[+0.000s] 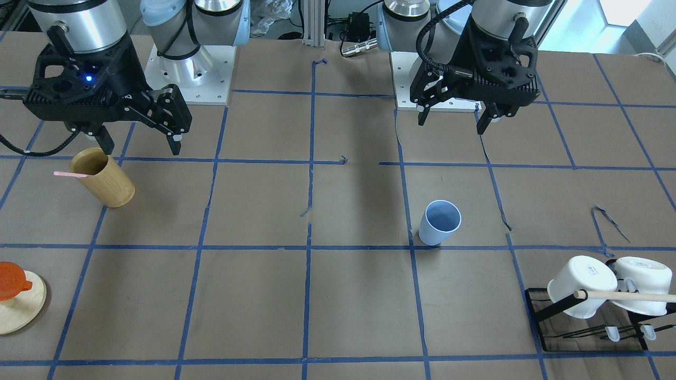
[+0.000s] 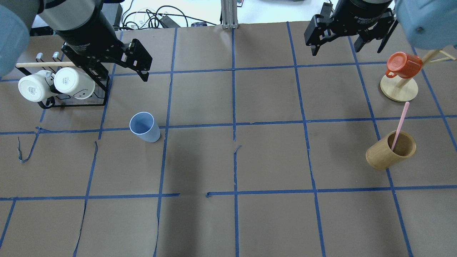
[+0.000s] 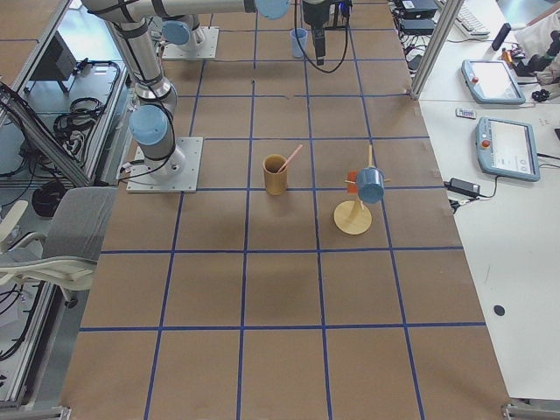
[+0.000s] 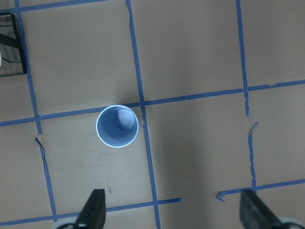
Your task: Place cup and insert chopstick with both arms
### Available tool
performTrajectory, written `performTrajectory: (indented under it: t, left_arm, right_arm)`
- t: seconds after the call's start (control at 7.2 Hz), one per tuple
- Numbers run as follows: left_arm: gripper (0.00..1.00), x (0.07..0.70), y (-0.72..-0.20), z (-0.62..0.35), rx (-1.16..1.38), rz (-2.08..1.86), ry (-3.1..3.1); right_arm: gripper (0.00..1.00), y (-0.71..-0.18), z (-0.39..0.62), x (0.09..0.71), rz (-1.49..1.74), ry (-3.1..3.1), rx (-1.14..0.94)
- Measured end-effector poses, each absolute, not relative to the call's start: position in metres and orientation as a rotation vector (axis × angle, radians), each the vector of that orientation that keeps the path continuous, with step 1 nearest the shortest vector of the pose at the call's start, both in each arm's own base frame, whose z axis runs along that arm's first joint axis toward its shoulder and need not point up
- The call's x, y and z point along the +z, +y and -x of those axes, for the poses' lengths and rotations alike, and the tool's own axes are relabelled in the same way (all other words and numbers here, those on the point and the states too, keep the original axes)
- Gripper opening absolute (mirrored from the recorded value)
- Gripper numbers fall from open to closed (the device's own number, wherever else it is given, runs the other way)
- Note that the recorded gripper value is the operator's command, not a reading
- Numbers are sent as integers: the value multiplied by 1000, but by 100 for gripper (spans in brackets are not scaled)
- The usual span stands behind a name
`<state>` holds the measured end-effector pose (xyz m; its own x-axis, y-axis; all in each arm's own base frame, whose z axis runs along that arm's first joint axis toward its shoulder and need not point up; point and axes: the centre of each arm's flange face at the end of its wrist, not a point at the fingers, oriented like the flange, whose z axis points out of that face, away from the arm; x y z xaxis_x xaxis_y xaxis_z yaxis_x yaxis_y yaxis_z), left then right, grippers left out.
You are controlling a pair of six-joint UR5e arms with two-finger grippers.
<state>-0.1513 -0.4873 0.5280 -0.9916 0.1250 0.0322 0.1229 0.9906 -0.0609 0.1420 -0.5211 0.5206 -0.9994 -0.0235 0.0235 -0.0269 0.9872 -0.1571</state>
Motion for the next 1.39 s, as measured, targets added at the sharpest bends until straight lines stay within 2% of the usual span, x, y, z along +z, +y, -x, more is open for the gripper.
performTrajectory:
  t: [1.39]
  left_arm:
    - [100, 528, -488, 150, 92, 191, -3098]
  right_arm:
    - [100, -519, -138, 513, -30, -3110, 225]
